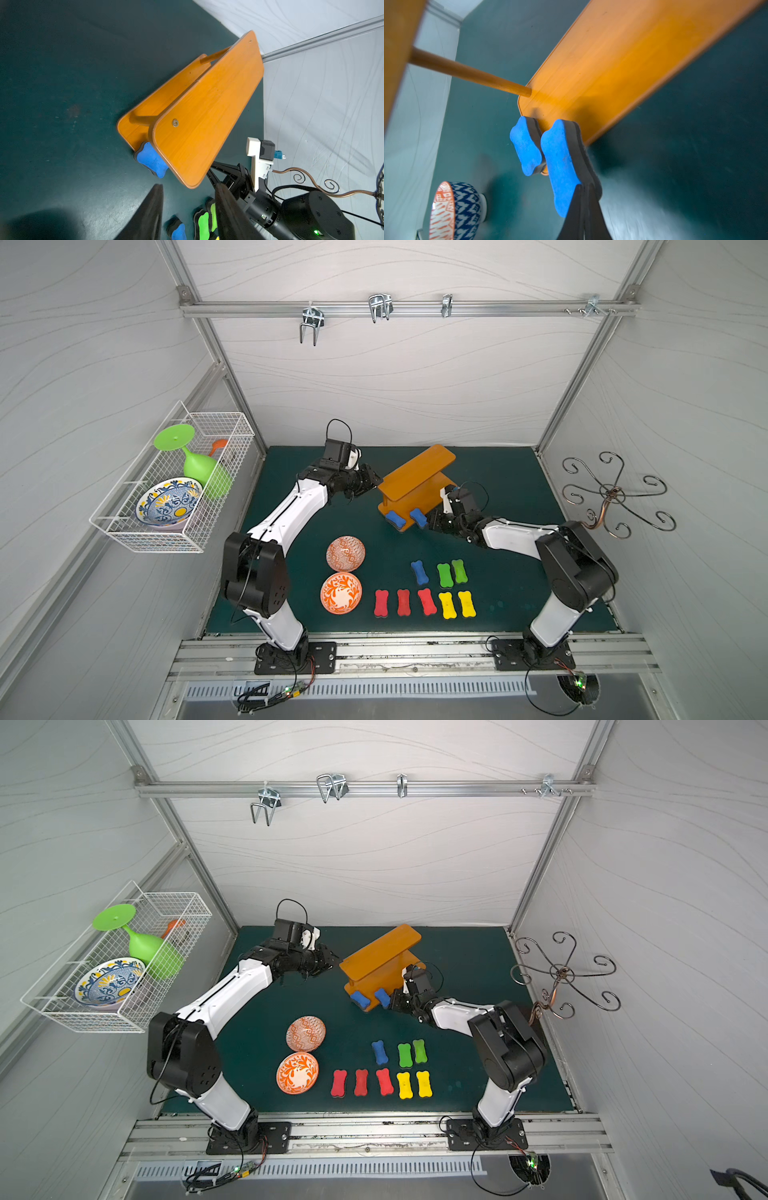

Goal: Remove the whiteboard erasers from the shelf
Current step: Pick up the whiteboard eraser from the shelf, then place the whiteboard eraser at the center of the board.

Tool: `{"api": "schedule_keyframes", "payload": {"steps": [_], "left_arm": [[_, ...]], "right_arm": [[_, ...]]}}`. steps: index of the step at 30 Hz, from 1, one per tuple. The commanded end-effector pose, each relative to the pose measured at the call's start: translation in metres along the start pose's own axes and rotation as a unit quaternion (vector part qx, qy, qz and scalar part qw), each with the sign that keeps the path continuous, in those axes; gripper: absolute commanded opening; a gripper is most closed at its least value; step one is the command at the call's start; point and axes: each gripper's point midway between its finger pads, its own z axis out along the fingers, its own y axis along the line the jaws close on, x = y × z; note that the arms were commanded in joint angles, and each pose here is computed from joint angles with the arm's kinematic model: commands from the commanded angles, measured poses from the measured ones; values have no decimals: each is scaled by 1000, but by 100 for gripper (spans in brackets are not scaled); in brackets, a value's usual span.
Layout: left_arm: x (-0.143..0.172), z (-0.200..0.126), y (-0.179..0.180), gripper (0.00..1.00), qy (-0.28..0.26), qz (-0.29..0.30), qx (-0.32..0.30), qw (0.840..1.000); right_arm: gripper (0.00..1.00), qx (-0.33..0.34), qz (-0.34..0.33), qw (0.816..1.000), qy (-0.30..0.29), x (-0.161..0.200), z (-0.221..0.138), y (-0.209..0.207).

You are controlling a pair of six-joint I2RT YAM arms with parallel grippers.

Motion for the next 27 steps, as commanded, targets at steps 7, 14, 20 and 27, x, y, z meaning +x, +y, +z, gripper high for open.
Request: {"api": "schedule_keyframes", "payload": {"steps": [7, 14, 20, 27], "left_arm": [[40, -46, 41, 45, -17, 10, -61, 998], [53, -63, 68, 45, -34, -12, -58, 998], [56, -65, 73, 45, -39, -5, -62, 997], [54, -65, 74, 45, -39, -10, -59, 997]], "right_arm": [[0, 49, 26, 998, 27, 83, -70, 28], [0, 57, -1, 995, 80, 131, -53, 53], [0, 69, -22, 990, 124, 157, -28, 62], [20, 66, -65, 980, 174, 170, -34, 67]]}}
